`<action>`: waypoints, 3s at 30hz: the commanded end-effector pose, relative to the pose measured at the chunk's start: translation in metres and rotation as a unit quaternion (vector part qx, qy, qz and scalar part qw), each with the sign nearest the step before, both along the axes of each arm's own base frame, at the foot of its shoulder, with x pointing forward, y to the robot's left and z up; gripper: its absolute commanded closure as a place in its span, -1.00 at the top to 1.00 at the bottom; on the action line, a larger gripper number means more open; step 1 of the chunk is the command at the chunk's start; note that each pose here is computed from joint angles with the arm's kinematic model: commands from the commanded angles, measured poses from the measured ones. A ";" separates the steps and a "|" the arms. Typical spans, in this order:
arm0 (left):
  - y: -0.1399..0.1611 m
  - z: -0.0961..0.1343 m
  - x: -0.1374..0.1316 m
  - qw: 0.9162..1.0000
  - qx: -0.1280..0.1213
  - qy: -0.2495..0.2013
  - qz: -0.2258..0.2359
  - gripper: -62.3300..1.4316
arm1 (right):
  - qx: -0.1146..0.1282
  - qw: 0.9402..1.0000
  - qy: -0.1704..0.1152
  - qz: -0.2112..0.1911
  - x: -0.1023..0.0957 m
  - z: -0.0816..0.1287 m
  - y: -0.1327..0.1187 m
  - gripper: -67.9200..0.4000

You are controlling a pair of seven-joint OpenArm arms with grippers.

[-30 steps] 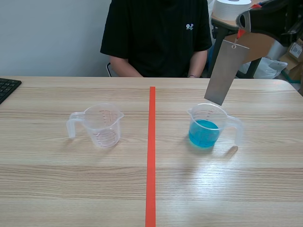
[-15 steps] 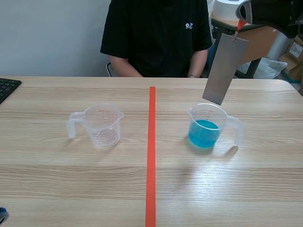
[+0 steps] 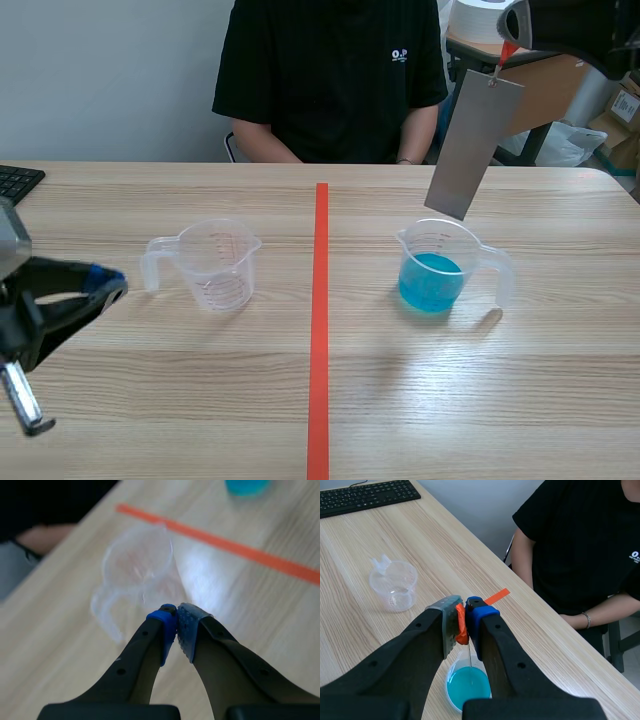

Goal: Do the redox reaction experiment.
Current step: 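Raise the plate and point at it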

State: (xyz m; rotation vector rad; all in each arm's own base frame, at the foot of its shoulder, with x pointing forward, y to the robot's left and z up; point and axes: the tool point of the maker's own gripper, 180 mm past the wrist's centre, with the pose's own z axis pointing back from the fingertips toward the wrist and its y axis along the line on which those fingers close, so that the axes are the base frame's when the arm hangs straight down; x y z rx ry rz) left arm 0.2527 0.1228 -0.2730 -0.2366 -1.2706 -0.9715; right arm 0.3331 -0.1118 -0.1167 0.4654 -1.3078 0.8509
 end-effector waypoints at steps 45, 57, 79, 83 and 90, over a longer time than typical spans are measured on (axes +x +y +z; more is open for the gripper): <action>-0.232 0.010 0.128 0.982 -0.061 -0.098 -0.148 -0.81 | 0.003 1.000 -0.026 0.003 0.000 0.017 -0.001 -0.94; -0.252 0.008 0.117 0.978 -0.066 -0.095 -0.176 -0.81 | 0.003 1.000 -0.026 0.003 0.000 0.017 -0.001 -0.94; -0.252 0.013 0.117 0.976 -0.077 -0.104 -0.175 -0.81 | 0.003 1.000 -0.026 0.003 0.000 0.017 -0.001 -0.94; -0.249 0.007 0.122 0.980 -0.060 -0.100 -0.160 -0.81 | 0.003 1.000 -0.026 0.003 0.000 0.017 -0.001 -0.94; -0.247 0.006 0.124 0.981 -0.055 -0.099 -0.155 -0.81 | 0.003 1.000 -0.026 0.003 0.000 0.017 -0.001 -0.94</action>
